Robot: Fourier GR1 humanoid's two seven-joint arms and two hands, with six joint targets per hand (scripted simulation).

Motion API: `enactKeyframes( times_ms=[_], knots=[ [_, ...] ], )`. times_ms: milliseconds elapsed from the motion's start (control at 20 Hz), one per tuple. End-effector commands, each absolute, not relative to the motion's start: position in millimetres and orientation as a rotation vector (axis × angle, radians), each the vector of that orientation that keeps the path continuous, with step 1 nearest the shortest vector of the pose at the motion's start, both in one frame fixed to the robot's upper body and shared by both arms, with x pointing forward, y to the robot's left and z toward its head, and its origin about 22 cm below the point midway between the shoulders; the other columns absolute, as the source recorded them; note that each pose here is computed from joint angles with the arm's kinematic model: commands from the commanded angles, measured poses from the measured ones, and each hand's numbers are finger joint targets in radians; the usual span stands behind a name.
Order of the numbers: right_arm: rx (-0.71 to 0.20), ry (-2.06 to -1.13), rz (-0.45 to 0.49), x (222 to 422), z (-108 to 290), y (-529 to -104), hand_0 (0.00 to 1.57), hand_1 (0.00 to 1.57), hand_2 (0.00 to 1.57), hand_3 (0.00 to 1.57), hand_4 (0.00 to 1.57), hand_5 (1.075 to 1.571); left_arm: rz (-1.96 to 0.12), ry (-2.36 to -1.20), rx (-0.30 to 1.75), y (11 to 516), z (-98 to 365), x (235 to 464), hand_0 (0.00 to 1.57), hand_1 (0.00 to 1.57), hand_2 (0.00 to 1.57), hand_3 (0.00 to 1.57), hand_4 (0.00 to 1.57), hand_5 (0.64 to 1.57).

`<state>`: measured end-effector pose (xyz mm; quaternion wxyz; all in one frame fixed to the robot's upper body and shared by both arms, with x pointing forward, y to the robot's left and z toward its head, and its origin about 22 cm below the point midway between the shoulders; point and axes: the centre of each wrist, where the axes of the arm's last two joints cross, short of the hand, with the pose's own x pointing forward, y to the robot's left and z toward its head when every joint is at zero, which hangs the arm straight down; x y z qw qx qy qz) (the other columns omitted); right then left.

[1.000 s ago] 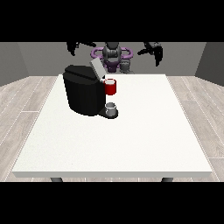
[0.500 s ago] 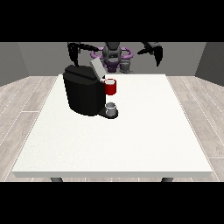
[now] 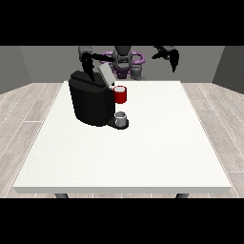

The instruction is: Insert the coffee pod into the coffee machine and close the lid

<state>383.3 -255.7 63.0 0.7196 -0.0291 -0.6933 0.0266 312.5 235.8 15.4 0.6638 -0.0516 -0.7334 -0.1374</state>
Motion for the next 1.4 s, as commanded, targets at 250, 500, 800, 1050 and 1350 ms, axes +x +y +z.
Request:
enactKeyframes(
  times_ms=[250,500,800,1050,1350],
  knots=[
    [0.000,-1.601,0.186,399,87,-233,0.00,0.00,0.00,0.00,0.07,1.571,-0.277,-1.697,-0.024,260,28,305,0.00,0.00,0.00,0.00,0.33,1.571],
    [-0.025,-1.601,0.180,406,92,-232,0.00,0.00,0.00,0.00,0.20,1.571,-0.287,-1.678,-0.007,264,28,295,0.00,0.00,0.00,0.00,0.36,1.571],
    [-0.020,-1.655,0.315,412,122,-177,0.00,0.00,0.00,0.00,0.12,1.571,-0.271,-1.679,0.011,278,12,295,0.00,0.00,0.00,0.00,0.37,1.571],
    [-0.041,-1.690,0.344,412,114,-195,0.00,0.00,0.00,0.00,0.00,1.571,-0.300,-1.664,-0.028,260,24,293,0.00,0.00,0.00,0.00,0.36,1.571],
    [-0.062,-1.748,0.397,415,150,-150,0.00,0.00,0.00,0.00,0.00,1.571,-0.321,-1.701,-0.014,251,27,307,0.00,0.00,0.00,0.00,0.34,1.571]
  ],
)
